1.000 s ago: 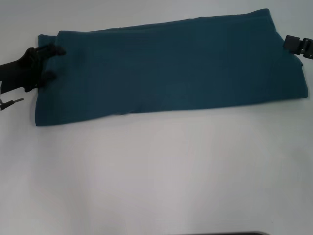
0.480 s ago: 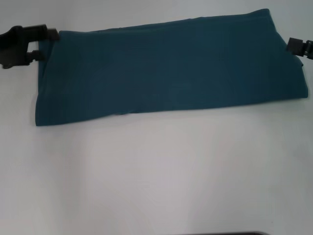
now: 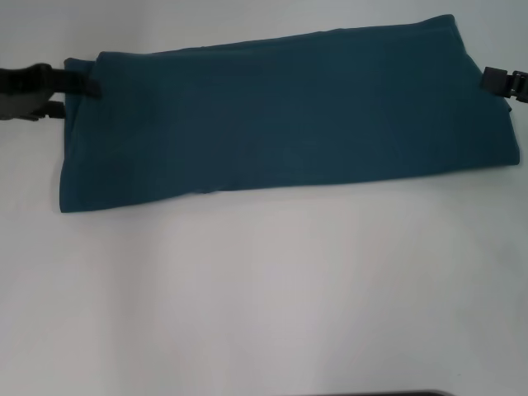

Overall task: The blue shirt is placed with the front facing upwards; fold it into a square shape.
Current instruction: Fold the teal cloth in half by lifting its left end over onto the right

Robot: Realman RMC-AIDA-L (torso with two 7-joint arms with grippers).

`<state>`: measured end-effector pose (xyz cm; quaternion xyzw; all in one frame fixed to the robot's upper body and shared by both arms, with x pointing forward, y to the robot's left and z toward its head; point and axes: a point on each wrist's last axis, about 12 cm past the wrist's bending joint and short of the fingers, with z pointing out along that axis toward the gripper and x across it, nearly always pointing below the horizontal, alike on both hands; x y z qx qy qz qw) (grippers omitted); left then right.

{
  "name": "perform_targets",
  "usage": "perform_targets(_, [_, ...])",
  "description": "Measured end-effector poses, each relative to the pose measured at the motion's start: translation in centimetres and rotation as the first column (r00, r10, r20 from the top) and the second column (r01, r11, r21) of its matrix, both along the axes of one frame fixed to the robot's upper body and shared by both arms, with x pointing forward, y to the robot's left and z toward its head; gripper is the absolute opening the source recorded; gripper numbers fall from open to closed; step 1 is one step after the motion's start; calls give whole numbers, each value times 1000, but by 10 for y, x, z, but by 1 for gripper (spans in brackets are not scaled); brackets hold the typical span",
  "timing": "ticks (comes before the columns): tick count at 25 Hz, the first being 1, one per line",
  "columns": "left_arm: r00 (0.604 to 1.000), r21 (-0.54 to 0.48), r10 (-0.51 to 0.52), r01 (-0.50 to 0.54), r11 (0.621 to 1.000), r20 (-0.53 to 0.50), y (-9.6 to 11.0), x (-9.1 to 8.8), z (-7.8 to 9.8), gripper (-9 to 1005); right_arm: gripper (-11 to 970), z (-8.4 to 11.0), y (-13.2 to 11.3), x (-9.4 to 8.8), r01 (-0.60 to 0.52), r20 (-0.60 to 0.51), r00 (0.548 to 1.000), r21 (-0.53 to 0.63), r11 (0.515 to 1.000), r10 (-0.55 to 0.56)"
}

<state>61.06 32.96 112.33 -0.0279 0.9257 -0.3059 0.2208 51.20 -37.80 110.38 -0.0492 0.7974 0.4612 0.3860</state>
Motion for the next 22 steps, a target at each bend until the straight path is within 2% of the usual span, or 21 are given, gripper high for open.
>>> perform_targets(2, [1000, 12, -11, 11, 1000, -4, -1, 0, 0, 825, 899, 1, -1, 0, -1, 1, 1000, -2, 1000, 1])
perform_targets(3, [999, 61, -43, 43, 997, -10, -3, 2, 0, 825, 899, 1, -1, 0, -1, 1, 1000, -3, 1000, 1])
perform_targets(7, [999, 101, -42, 43, 994, -18, -4, 4, -1, 825, 899, 1, 0, 0, -3, 2, 1000, -1, 1000, 3])
perform_targets(13, [996, 90, 54, -48, 995, -73, -6, 5, -6, 824, 898, -1, 1, -2, -1, -4, 1000, 4, 1000, 1])
perform_targets(18, [977, 55, 167, -162, 985, -130, -5, 6, -9, 824, 898, -2, 1, -3, -1, -6, 1000, 7, 1000, 1])
perform_targets(22, [974, 57, 189, -183, 981, -128, -7, 6, -13, 824, 898, -2, 1, -4, -2, -8, 1000, 8, 1000, 2])
